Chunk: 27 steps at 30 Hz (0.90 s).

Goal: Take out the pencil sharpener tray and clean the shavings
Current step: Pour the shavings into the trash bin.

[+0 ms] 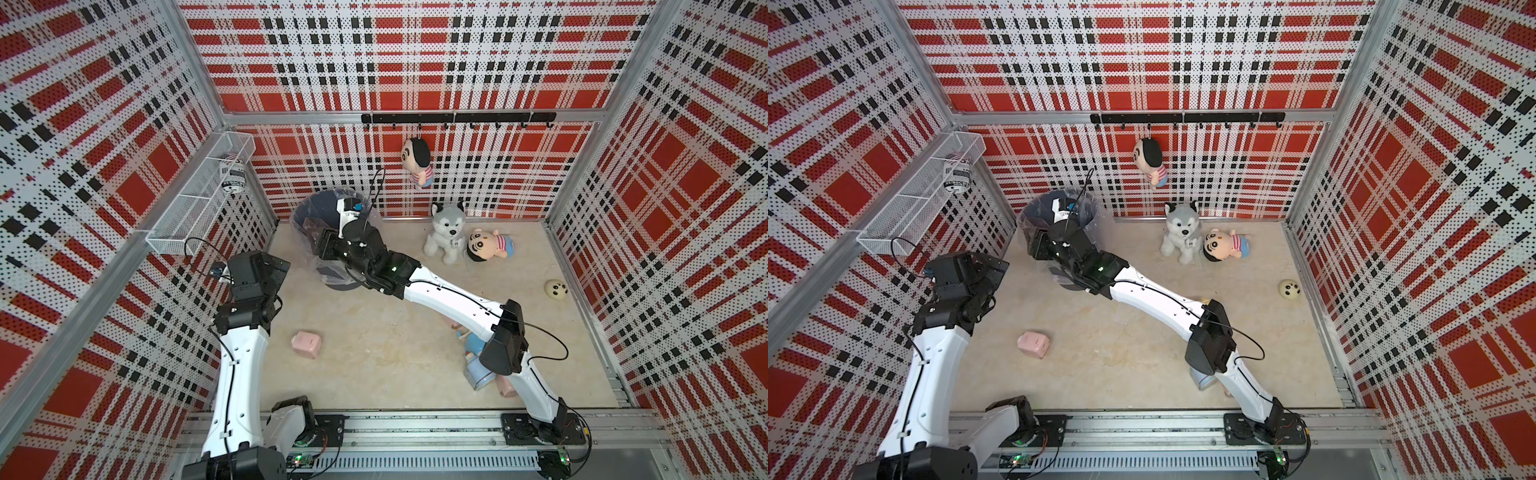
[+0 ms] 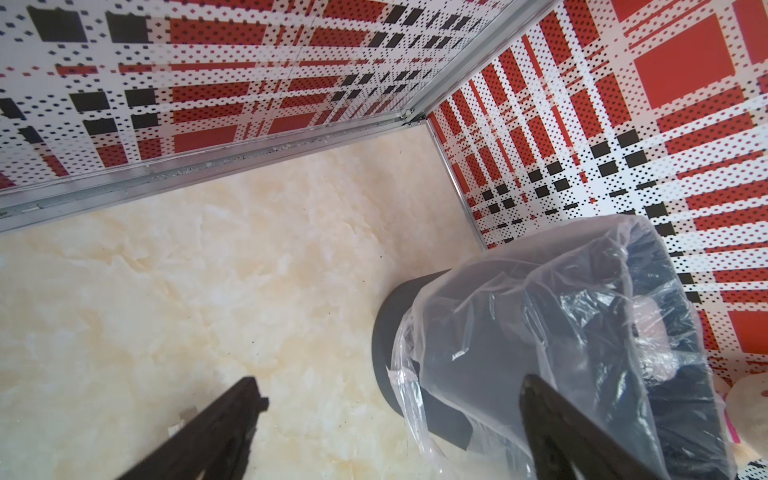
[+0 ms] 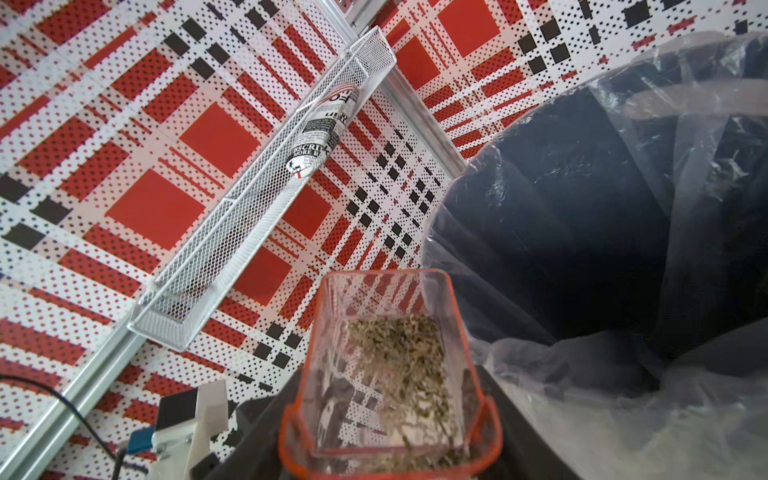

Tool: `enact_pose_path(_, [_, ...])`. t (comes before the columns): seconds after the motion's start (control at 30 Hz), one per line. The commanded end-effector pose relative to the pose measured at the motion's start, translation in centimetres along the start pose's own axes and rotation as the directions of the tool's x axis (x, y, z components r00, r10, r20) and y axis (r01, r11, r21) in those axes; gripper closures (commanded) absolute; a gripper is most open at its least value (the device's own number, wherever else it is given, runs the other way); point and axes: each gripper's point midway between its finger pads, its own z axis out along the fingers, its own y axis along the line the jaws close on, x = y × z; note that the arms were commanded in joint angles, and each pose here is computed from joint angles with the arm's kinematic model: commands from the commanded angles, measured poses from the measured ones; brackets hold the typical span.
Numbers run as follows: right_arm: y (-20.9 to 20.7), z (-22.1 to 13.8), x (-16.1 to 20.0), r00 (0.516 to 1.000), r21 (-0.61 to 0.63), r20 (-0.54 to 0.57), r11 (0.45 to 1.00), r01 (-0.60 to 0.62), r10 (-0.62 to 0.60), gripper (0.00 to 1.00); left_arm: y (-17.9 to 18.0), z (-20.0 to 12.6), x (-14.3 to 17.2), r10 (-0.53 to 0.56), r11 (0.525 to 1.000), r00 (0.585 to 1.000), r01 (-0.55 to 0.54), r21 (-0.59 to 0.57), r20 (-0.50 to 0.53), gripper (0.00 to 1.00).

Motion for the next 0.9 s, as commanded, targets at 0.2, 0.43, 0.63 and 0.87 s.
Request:
enact_pose_path(0.2, [-1.2,1.9,-2.8,0.918,-0.087,0.041,0.916,-0.391,0.396,0.53,0.3,-0.3,0.3,0.001,1.000,1.000,-0.001,0.026,-0.001,0.02])
enact_pose_path(0.43, [-2.9,2.2,-4.0,0.788,-0.067,0.057,0.790,-0.610,0.613,0.54,0.4,-0.1,0.7,-0.004,1.000,1.000,0.004,0.029,-0.015,0.02])
enact_pose_path(0.63, [-4.2,2.5,-4.1,0.652,-0.046,0.071,0.655,-0.754,0.755,0.55,0.0,0.1,0.6,-0.009,0.999,1.000,0.009,0.048,-0.010,0.02])
enact_pose_path(0.87, [-6.1,3.5,-2.6,0.493,-0.001,0.068,0.494,-0.870,0.868,0.57,-3.8,-0.5,-2.1,0.030,0.985,0.996,-0.043,0.167,0.079,0.02])
